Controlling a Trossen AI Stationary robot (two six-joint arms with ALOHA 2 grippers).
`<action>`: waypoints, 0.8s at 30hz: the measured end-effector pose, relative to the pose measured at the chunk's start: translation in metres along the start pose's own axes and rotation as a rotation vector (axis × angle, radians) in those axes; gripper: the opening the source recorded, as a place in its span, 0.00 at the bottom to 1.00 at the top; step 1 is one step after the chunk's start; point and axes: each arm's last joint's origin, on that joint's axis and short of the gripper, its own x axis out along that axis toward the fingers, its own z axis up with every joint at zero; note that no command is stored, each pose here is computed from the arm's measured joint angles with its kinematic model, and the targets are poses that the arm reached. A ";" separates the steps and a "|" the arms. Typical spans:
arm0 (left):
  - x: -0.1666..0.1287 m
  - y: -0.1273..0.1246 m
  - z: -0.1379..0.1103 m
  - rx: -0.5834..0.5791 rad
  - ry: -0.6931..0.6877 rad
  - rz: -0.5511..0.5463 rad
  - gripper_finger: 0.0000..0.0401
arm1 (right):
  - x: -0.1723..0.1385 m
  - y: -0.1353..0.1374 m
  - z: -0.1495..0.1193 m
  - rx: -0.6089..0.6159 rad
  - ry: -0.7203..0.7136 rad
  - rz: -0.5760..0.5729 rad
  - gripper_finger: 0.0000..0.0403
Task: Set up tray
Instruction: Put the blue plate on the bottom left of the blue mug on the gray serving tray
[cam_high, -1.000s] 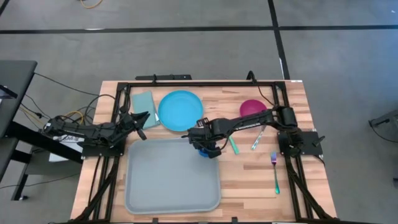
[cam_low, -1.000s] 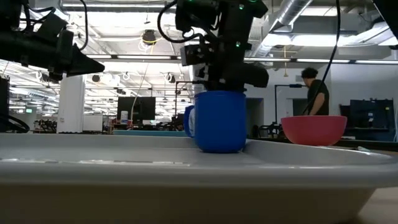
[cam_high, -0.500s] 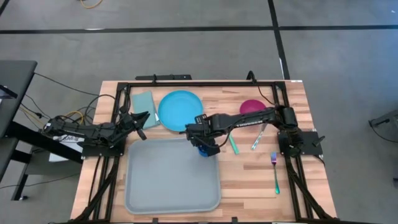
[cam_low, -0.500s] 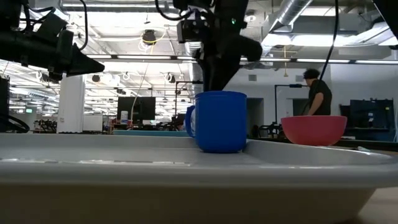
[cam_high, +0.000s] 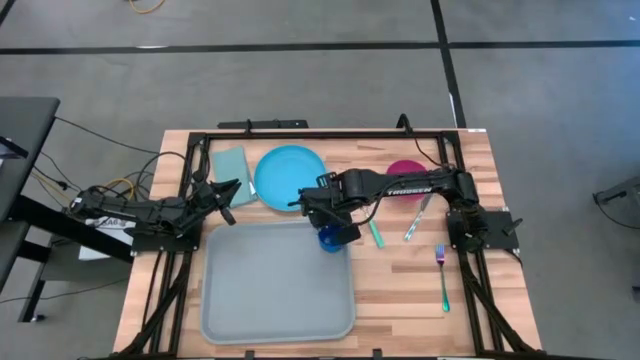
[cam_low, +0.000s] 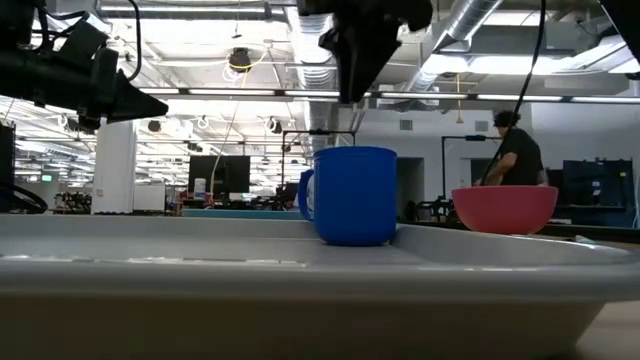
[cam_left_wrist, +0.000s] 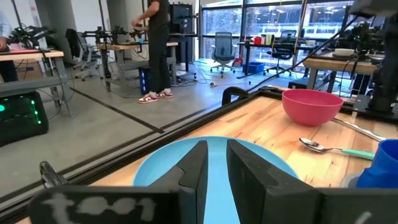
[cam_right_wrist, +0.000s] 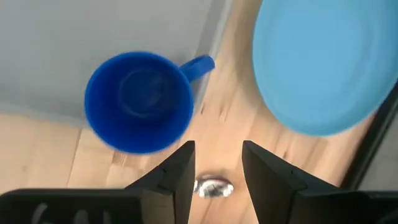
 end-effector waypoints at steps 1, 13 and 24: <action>0.000 0.000 0.000 0.000 0.000 0.000 0.12 | -0.005 -0.001 -0.002 0.004 0.010 0.003 0.30; 0.000 0.000 0.000 -0.006 -0.005 -0.001 0.12 | -0.071 -0.027 -0.048 0.212 -0.045 0.019 0.29; 0.000 -0.001 0.001 -0.053 -0.005 -0.044 0.12 | -0.082 -0.005 -0.107 0.115 -0.463 0.286 0.29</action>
